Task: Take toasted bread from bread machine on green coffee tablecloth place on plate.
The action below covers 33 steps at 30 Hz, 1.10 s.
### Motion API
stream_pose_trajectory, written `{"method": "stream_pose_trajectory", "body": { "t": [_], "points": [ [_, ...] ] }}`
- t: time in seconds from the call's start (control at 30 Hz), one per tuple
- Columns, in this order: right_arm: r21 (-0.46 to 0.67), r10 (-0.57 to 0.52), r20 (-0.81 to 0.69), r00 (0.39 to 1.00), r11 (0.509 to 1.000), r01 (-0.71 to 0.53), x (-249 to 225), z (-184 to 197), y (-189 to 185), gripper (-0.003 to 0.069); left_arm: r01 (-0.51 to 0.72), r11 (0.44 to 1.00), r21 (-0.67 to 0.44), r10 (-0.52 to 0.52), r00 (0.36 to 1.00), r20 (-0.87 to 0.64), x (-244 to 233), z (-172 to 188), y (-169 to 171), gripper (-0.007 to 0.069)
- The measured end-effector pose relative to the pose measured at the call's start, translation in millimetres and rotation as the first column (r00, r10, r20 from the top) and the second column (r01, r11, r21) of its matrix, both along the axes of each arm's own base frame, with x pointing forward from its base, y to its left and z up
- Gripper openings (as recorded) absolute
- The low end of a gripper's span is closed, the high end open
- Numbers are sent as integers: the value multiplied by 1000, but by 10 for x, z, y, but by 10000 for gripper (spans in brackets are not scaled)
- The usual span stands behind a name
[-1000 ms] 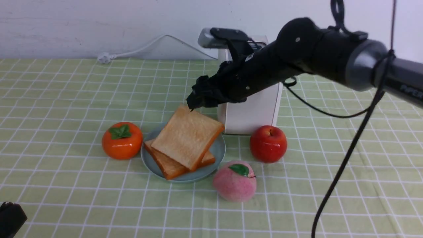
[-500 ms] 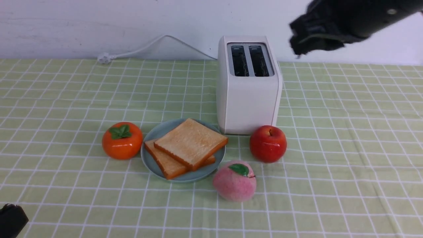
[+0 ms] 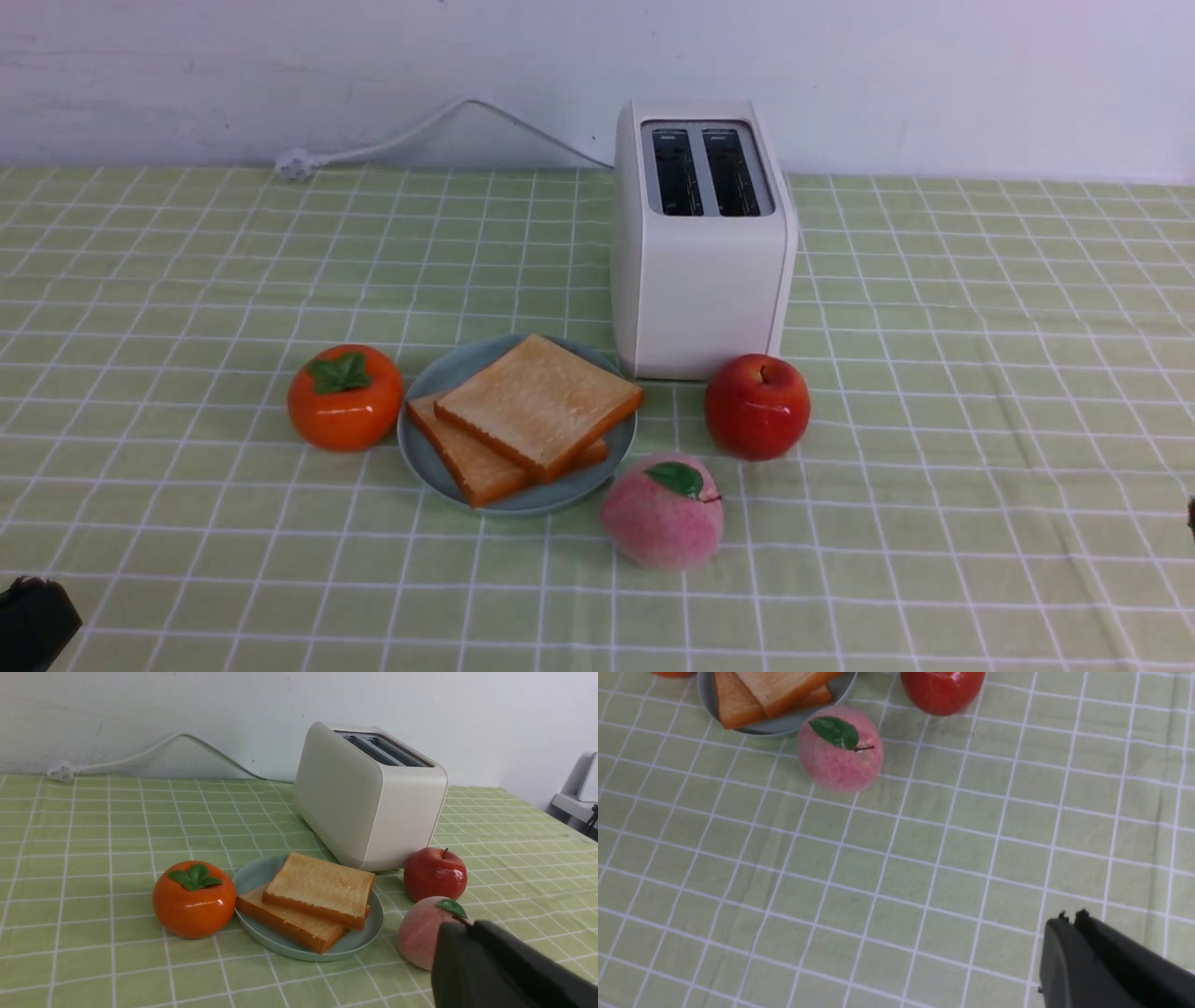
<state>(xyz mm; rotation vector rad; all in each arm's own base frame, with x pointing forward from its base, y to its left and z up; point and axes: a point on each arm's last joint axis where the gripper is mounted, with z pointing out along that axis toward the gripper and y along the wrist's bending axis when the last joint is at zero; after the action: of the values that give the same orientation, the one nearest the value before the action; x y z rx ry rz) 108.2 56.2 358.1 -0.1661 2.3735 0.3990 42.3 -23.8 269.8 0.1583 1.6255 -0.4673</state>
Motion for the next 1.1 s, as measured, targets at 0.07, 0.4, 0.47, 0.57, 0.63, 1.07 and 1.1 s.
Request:
{"method": "stream_pose_trajectory", "body": {
  "t": [0.07,0.4,0.47,0.57,0.63,1.07,1.1],
  "points": [
    [23,-12,18,1000,1000,11,-79,-98,-41,13,0,1000,0,0,1000,0,0,0,0,-13],
    [19,-26,35,999,1000,25,-249,-535,-148,28,0,1000,0,0,1000,0,0,0,0,-13],
    [7,-26,18,999,1000,26,-258,-555,-155,32,0,1000,0,0,1000,0,0,0,0,-13],
    [0,-27,6,1000,1000,27,-266,-565,-159,35,0,1000,0,0,1000,-1,0,-1,0,-13],
    [-8,-28,-1,1000,1000,28,-270,-571,-165,39,0,1000,0,0,1000,-1,0,-1,0,-13],
    [9,-254,431,866,961,277,-491,-1461,-517,-20,1,1000,1,-1,1000,-3,-1,-3,-1,-13],
    [14,-275,444,853,954,300,-517,-1571,-532,-20,1,1000,1,-1,1000,-3,-1,-3,-1,-12]
  ]
}}
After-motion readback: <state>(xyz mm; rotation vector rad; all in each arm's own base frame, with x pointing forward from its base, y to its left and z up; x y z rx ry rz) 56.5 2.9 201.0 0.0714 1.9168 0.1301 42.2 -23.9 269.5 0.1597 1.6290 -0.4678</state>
